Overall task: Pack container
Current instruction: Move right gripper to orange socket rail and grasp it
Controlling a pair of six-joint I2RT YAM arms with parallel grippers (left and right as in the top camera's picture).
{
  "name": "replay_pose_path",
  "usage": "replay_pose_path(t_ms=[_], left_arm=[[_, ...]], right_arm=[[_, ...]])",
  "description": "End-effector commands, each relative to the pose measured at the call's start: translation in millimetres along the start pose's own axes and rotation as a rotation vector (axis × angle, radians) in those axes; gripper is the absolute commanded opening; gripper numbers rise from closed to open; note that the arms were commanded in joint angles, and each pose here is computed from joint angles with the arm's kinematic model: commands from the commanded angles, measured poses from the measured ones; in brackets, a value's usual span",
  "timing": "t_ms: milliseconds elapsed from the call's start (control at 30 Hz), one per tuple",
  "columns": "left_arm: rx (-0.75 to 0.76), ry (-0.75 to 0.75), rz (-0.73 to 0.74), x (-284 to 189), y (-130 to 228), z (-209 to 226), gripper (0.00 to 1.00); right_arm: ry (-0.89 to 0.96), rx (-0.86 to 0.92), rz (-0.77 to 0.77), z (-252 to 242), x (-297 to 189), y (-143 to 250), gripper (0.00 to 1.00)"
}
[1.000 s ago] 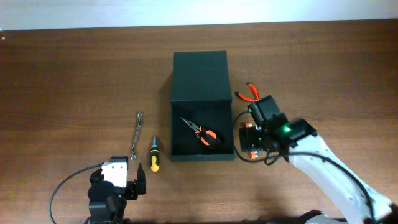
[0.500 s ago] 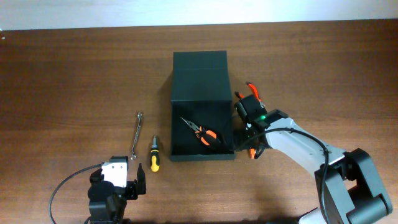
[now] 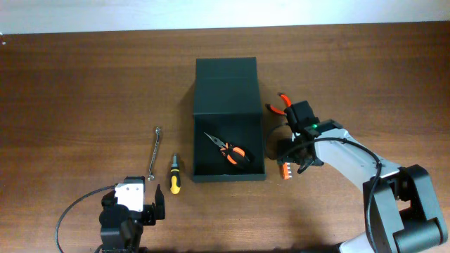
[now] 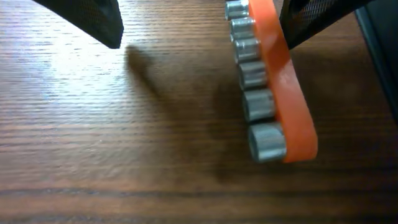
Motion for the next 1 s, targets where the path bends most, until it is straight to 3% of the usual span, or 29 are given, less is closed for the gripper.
replay_pose_path(t_ms=[0, 267, 333, 500, 633, 967], left_arm=[[-0.013, -0.003, -0.005, 0.5, 0.3, 0.7, 0.99], [-0.013, -0.003, -0.005, 0.5, 0.3, 0.7, 0.99], [-0.013, -0.003, -0.005, 0.5, 0.4, 0.7, 0.99], [-0.013, -0.003, -0.005, 0.5, 0.3, 0.7, 0.99], [-0.013, -0.003, -0.005, 0.5, 0.4, 0.7, 0.99], [-0.013, -0.003, -0.005, 0.5, 0.4, 0.7, 0.99]], right_arm=[[-0.033, -0.022, 0.029, 1.5, 7.2, 7.6, 0.79], [-0.031, -0.019, 0.045, -0.2, 16.4, 18.3, 0.78], [-0.031, -0.019, 0.045, -0.3, 17.2, 19.0, 0.73], [-0.032, -0.019, 0.039, -0.2, 17.3, 18.1, 0.46], [-0.032, -0.019, 0.038, -0.1, 17.3, 18.1, 0.31], [-0.033, -0.020, 0.033, 0.0, 16.2, 16.7, 0.23]])
Point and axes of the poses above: each gripper's point midway between its finger pads, its own x axis out along the fingers, its own z axis along the line the jaws close on, y = z × x, the point moved 9 cm from there along -x, back along the fingers, and after that the axes turned 14 degrees about -x, right-handed, at the moved point
